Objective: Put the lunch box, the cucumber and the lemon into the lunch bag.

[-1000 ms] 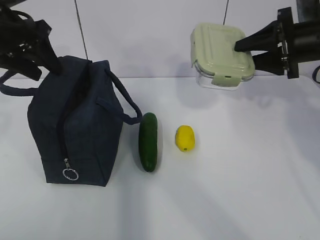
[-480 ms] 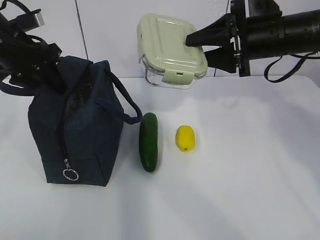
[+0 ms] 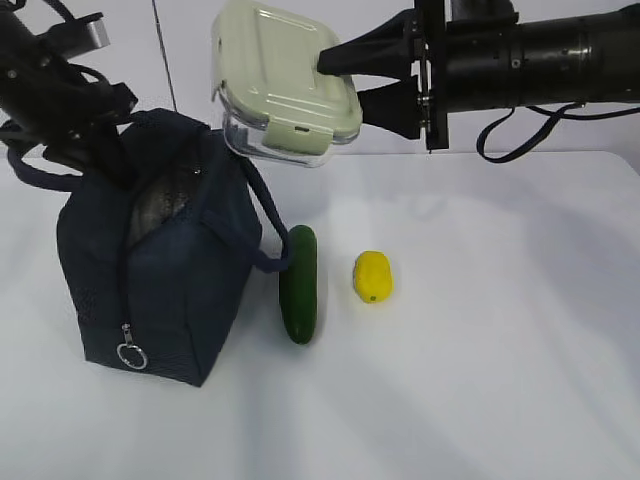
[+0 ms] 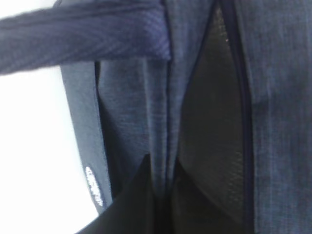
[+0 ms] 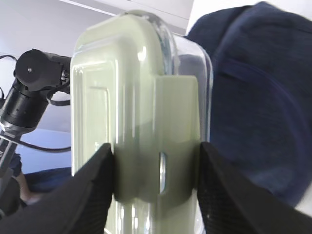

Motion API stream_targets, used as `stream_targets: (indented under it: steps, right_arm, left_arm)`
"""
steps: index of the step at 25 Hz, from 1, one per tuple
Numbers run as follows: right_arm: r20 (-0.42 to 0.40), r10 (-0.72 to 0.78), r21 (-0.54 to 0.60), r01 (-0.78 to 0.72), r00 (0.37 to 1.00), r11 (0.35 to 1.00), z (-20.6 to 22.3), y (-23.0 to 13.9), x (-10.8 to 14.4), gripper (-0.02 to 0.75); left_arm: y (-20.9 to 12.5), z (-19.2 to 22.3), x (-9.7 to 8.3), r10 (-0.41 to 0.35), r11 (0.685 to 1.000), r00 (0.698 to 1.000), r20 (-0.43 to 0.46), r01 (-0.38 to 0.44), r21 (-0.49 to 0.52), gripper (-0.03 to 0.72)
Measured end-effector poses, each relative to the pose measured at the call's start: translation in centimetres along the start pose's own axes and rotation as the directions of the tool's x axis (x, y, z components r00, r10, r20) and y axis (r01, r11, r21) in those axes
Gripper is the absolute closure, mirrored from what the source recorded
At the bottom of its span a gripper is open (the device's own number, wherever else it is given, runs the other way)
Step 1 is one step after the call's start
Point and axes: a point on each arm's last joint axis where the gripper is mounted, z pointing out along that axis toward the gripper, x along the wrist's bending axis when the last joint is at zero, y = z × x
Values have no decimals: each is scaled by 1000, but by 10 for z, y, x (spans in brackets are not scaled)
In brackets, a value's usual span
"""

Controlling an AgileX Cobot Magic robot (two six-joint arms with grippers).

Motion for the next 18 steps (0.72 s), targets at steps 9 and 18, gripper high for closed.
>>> stream_targets:
  steps: [9, 18]
  right_arm:
    - [-67, 9, -6, -9, 998, 1000, 16, -6, 10, 370]
    - [-57, -1, -30, 0, 998, 1000, 28, -9, 13, 370]
  left_arm:
    - [11, -11, -32, 56, 998, 998, -9, -57, -36, 691]
    - [12, -15, -37, 37, 999, 999, 31, -36, -31, 692]
